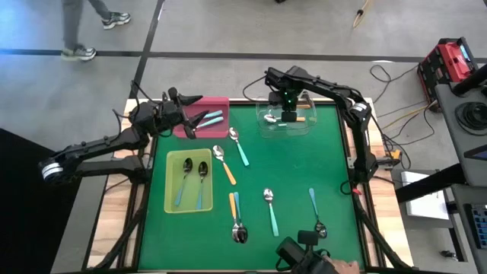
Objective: Sort silverware by color (type)
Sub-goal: Put the yellow spoon into the transparent bin
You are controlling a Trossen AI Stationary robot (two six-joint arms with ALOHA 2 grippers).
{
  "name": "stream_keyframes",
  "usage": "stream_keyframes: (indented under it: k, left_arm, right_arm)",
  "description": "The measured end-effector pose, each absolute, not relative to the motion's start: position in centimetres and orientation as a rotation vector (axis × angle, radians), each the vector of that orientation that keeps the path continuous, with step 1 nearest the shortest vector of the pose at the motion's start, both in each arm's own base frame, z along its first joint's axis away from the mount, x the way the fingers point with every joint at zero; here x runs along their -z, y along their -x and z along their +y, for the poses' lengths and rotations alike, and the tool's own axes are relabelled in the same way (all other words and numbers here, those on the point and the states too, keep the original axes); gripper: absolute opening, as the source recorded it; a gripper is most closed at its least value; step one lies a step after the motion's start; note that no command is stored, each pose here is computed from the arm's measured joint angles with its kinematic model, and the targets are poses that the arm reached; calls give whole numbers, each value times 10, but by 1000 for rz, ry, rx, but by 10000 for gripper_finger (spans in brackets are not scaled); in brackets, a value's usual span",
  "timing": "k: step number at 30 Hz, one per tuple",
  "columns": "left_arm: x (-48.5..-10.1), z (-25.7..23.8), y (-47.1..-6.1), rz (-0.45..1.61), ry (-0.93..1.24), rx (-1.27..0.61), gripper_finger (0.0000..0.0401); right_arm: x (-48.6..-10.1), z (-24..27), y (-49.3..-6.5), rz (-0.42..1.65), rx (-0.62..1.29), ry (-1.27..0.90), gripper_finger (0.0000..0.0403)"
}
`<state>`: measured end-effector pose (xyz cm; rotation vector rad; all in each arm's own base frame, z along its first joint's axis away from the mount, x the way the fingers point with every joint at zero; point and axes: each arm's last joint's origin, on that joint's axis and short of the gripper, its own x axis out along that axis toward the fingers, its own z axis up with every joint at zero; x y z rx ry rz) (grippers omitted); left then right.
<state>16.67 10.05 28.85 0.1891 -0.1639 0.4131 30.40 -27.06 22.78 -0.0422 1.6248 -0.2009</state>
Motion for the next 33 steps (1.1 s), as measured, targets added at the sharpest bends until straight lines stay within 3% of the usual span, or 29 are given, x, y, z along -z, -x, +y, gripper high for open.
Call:
stream_keyframes:
  k: [33]
  left_arm:
    - [-286,102,-166,-139,-184,-420,255]
  right_arm:
    - [-211,-272,-311,1532,185,-5,27]
